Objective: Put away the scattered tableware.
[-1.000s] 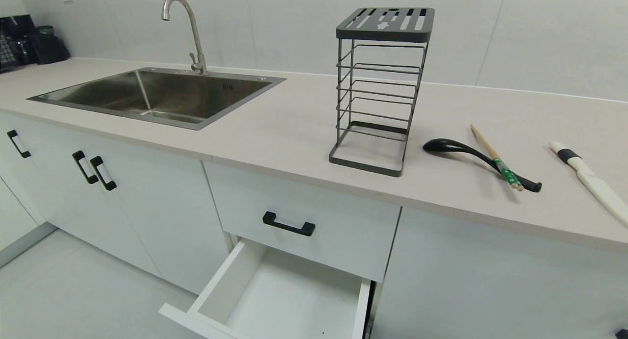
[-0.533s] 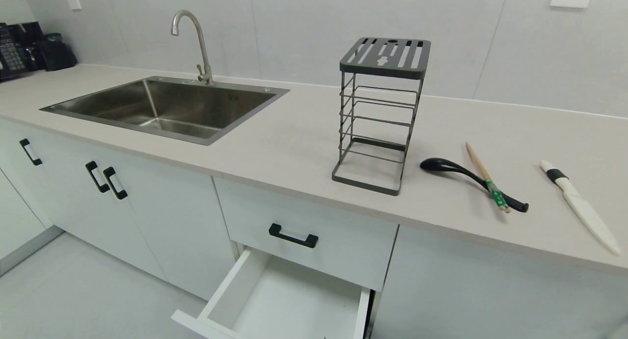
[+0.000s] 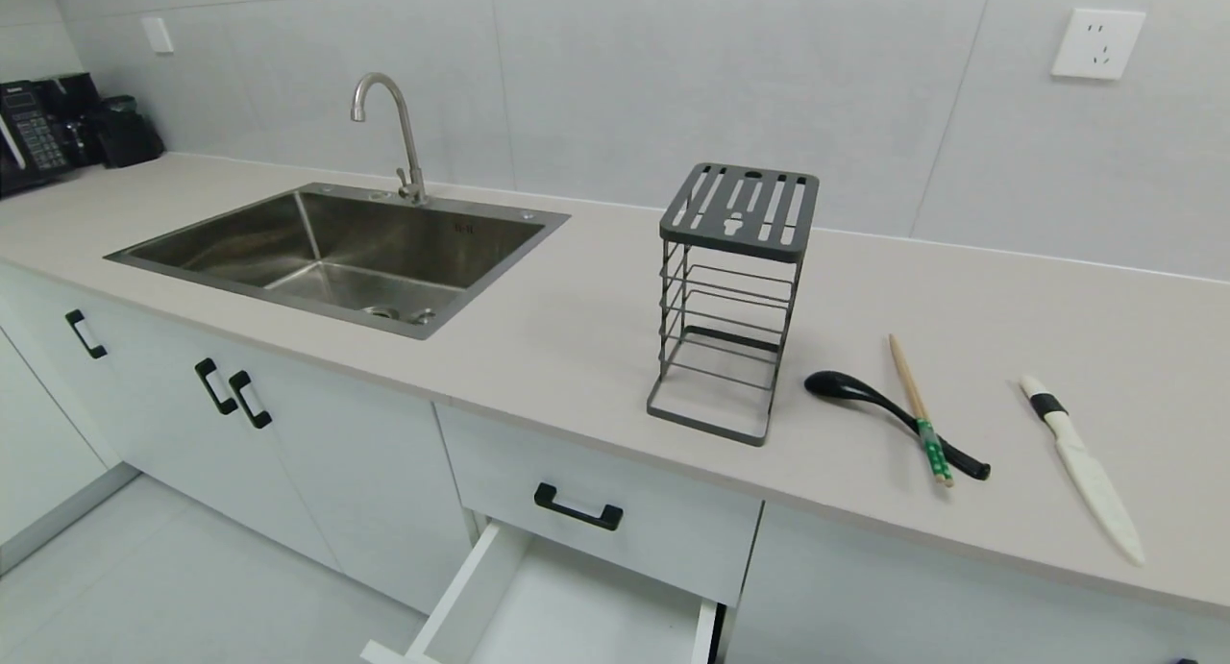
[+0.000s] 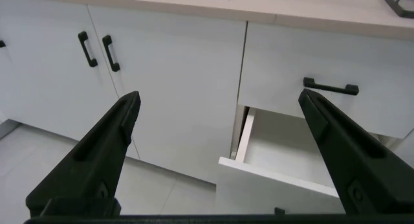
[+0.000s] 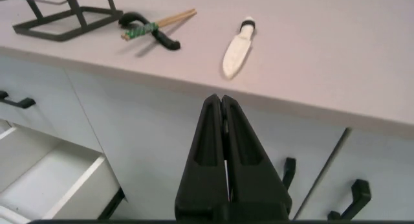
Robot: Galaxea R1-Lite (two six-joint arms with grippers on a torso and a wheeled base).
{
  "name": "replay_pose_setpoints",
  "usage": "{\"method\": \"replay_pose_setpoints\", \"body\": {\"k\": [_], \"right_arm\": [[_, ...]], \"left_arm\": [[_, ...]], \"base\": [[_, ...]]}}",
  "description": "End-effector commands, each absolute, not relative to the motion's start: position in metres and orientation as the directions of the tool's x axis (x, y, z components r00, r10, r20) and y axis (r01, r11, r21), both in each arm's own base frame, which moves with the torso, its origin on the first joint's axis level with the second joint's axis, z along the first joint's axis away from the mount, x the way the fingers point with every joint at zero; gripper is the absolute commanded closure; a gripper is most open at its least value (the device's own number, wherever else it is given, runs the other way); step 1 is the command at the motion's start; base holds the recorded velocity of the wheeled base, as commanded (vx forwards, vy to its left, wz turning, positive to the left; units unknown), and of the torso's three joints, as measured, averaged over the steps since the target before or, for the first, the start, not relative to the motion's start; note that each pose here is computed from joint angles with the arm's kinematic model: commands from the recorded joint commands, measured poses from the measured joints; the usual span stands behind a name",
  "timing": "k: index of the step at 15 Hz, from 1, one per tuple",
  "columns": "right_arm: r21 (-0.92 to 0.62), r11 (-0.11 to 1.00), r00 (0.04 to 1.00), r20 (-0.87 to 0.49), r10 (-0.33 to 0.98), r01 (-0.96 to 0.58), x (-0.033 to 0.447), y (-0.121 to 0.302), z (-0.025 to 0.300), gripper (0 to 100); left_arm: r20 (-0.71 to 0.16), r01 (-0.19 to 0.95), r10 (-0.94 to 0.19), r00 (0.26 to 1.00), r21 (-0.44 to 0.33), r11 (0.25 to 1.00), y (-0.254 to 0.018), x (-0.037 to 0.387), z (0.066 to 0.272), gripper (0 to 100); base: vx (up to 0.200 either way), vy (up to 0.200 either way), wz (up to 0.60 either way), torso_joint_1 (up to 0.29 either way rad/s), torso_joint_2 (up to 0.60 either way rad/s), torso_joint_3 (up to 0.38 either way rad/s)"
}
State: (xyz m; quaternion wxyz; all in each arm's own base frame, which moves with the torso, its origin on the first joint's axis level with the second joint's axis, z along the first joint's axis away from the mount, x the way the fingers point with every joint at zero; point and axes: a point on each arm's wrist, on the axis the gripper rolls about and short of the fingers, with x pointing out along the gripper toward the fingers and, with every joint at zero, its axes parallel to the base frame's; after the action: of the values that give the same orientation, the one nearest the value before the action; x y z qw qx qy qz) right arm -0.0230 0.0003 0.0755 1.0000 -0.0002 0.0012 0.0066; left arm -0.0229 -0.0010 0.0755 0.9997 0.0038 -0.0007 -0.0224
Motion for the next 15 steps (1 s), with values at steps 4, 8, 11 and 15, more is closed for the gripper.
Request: {"method": "replay_pose_setpoints", "body": {"k": [4,8,11,15], "right_arm": [[0.002,1.0,1.0,-0.003,0.014,-0.014,-0.023,0.0003,0.0757,100],[0.002,1.0,1.0,-0.003,0.012,-0.012,-0.023,0.0003,0.0757,100],[0.0,1.0,1.0,-0.002,0.011,-0.011,-0.023,0.0003,0.0759,0],[0.0,1.0,1.0,-0.002,0.014,-0.014,-0.023,0.0003,0.0759,0]], "left_arm": [[0.0,0.044,-0.044,0.999,0.008,0.999,-0.0011,-0.0228,0.0755,0],[0.0,0.043,-0.043,0.999,0.008,0.999,-0.001,-0.0228,0.0755,0],[0.0,0.044,-0.044,0.999,0.008,0.999,-0.0011,-0.0228,0.0755,0],[0.0,0.046,-0.046,0.999,0.008,0.999,-0.001,-0.0228,0.0755,0]], "base": [[0.0,0.0,0.0,0.285,-0.51,-0.245],[0.0,0.0,0.0,0.117,-0.21,-0.101],[0.0,0.0,0.0,0.0,0.0,0.0],[0.0,0.0,0.0,0.0,0.0,0.0]]}}
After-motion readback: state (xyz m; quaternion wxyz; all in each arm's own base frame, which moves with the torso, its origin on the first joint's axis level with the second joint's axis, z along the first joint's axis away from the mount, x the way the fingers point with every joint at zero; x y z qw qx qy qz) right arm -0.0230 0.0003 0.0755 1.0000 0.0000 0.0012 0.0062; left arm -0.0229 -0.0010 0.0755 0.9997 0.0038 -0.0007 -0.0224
